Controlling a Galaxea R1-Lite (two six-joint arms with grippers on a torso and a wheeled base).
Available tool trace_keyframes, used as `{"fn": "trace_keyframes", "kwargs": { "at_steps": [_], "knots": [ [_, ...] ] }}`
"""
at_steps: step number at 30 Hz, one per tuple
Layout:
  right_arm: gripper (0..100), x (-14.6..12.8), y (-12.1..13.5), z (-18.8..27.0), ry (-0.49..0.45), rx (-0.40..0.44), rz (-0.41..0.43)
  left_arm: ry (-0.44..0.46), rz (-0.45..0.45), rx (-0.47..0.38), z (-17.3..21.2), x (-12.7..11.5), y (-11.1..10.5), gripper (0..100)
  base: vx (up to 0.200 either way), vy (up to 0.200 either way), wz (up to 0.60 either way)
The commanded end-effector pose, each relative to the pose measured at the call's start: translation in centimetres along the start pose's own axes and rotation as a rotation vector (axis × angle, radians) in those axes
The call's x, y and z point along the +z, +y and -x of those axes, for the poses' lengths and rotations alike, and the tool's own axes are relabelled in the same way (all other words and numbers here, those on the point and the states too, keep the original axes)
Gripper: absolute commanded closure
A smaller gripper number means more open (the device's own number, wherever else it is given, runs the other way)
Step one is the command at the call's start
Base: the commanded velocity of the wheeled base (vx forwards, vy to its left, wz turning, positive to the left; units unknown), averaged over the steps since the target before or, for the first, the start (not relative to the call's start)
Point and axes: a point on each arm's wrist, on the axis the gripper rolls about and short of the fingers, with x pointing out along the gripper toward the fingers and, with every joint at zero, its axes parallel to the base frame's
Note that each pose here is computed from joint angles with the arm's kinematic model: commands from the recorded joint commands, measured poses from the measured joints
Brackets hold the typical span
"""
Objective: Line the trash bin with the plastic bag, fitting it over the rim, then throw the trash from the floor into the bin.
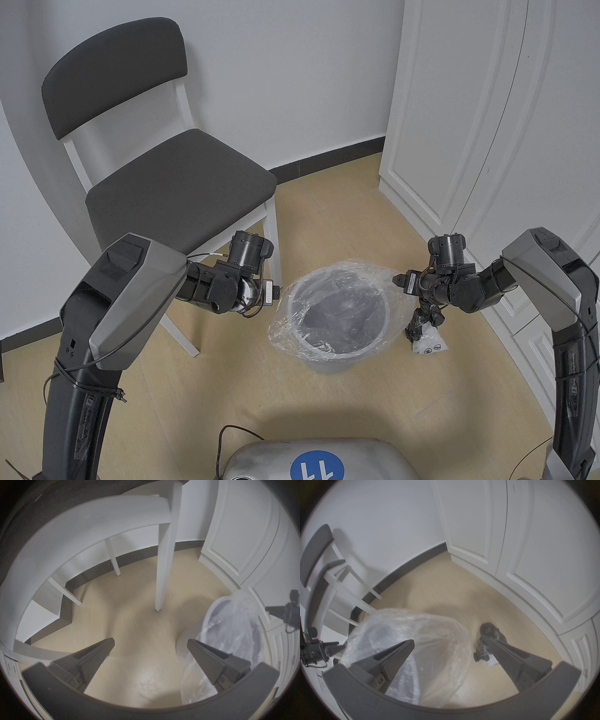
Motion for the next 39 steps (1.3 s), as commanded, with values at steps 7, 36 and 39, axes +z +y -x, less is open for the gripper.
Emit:
{"fn": "trace_keyframes", "kwargs": {
  "at_steps": [7, 36, 39],
  "knots": [
    [0, -1.1, 1.6, -0.9, -0.049, 0.065, -0.003, 0.040, -0.057, -0.106, 4.3, -0.7, -2.1, 0, 0.000, 0.000, 0.00],
    [0, -2.2, 2.3, -5.5, -0.129, 0.081, -0.157, 0.075, -0.088, -0.110, 0.3, -2.8, -1.5, 0, 0.000, 0.000, 0.00],
    [0, -2.1, 2.3, -5.6, -0.158, 0.090, -0.162, 0.059, -0.066, -0.083, -1.3, -2.4, -0.4, 0, 0.000, 0.000, 0.00]
  ]
}}
